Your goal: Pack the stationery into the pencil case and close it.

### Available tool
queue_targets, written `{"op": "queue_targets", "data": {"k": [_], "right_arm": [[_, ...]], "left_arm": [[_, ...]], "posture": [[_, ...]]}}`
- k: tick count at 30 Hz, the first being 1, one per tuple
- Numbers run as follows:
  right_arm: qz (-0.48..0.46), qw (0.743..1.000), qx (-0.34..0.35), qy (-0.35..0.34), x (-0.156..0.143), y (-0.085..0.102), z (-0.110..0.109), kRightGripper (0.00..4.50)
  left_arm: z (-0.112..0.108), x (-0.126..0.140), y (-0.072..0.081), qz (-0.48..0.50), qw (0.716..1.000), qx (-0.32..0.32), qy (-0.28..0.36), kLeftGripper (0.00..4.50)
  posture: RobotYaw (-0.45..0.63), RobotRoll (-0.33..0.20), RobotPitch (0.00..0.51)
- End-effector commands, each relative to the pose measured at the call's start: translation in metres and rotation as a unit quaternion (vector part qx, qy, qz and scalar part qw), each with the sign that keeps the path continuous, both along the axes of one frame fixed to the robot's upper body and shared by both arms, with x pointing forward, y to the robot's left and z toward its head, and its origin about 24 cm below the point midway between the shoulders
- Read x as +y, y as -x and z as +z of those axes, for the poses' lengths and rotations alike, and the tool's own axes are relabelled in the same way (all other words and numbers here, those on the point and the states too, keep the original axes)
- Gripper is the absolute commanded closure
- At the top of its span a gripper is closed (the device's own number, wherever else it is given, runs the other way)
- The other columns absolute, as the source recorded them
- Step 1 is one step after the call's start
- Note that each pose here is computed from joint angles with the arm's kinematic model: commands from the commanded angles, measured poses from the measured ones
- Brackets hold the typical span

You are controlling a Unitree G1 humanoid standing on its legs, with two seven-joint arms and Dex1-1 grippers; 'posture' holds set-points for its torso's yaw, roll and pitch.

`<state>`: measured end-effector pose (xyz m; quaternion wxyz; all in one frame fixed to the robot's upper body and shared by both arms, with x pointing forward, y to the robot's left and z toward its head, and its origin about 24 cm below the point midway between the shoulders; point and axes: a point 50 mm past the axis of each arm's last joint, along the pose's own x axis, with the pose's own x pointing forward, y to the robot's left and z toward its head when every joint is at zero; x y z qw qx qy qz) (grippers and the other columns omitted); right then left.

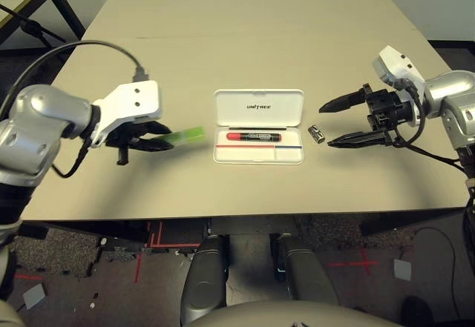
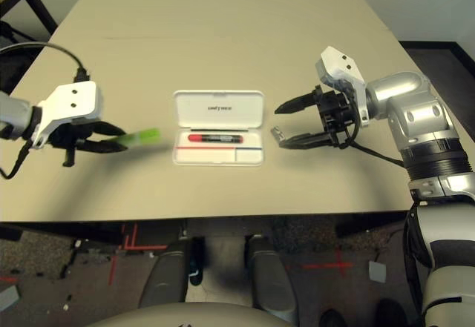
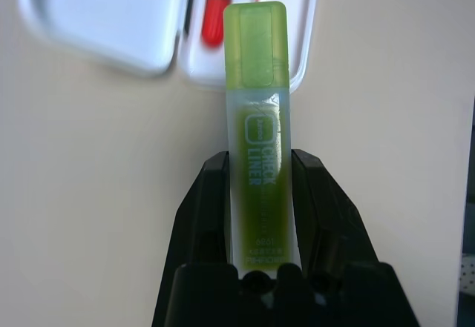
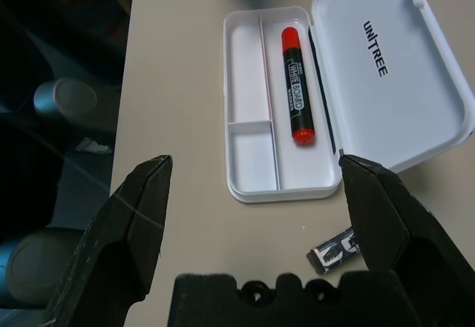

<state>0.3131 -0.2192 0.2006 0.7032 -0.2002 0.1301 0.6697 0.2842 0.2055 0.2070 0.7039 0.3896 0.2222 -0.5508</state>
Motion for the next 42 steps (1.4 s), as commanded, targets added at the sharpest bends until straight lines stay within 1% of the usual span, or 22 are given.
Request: {"op": "queue_targets", "data": {"k": [1, 5, 7, 11, 13, 16, 18, 25, 29, 32, 36, 38, 42], "right_arm": [[-0.001, 1.000, -0.001, -0.001, -0.003, 0.004, 0.003, 0.00], [-0.007, 1.000, -0.002, -0.001, -0.005, 0.006, 0.005, 0.00], [-0.012, 1.000, -0.002, -0.001, -0.006, 0.007, 0.005, 0.00], [-0.022, 1.000, -0.004, 0.000, -0.009, 0.009, 0.006, 0.00], [-0.031, 1.000, -0.006, 0.000, -0.011, 0.010, 0.007, 0.00], [-0.043, 0.999, -0.011, 0.002, -0.015, 0.010, 0.008, 0.00], [-0.049, 0.999, -0.013, 0.002, -0.017, 0.012, 0.009, 0.00], [-0.064, 0.998, -0.011, 0.000, -0.021, 0.017, 0.009, 0.00], [-0.086, 0.996, -0.015, 0.003, -0.023, 0.016, 0.009, 0.00], [-0.138, 0.990, -0.018, 0.012, -0.027, 0.010, 0.008, 0.00], [-0.211, 0.976, -0.050, 0.016, -0.030, 0.001, 0.008, 0.00], [-0.237, 0.969, -0.058, 0.024, -0.031, 0.000, 0.006, 0.00], [-0.267, 0.962, -0.051, 0.024, -0.030, -0.002, 0.004, 0.00]], "left_arm": [[-0.002, -0.013, -0.006, -0.024, 1.000, 0.006, -0.007, 3.41], [-0.004, -0.030, -0.014, -0.049, 0.999, 0.007, -0.002, 3.41], [-0.009, -0.043, -0.018, -0.061, 0.998, 0.009, 0.003, 3.41], [-0.016, -0.066, -0.021, -0.091, 0.996, 0.019, 0.015, 3.41], [-0.023, -0.075, -0.021, -0.105, 0.994, 0.024, 0.016, 3.41], [-0.033, -0.083, -0.022, -0.115, 0.993, 0.031, 0.012, 3.41], [-0.039, -0.087, -0.024, -0.114, 0.993, 0.036, 0.020, 3.41], [-0.045, -0.097, -0.032, -0.115, 0.992, 0.033, 0.027, 3.41], [-0.046, -0.098, -0.034, -0.117, 0.992, 0.028, 0.023, 3.41], [-0.050, -0.097, -0.036, -0.117, 0.993, 0.029, 0.021, 3.41], [-0.054, -0.091, -0.037, -0.114, 0.993, 0.030, 0.012, 3.41], [-0.055, -0.089, -0.037, -0.115, 0.993, 0.032, 0.009, 3.41], [-0.056, -0.083, -0.036, -0.112, 0.993, 0.035, 0.003, 3.41]], "posture": [[0.06, 0.000, 0.153], [0.04, 0.000, 0.158], [0.04, 0.000, 0.158], [0.01, 0.000, 0.162], [0.01, 0.000, 0.163], [-0.02, 0.000, 0.166], [-0.03, 0.000, 0.169], [-0.05, 0.000, 0.169], [-0.05, 0.000, 0.171], [-0.05, 0.000, 0.172], [-0.05, 0.000, 0.174], [-0.05, 0.000, 0.174], [-0.05, 0.000, 0.174]]}}
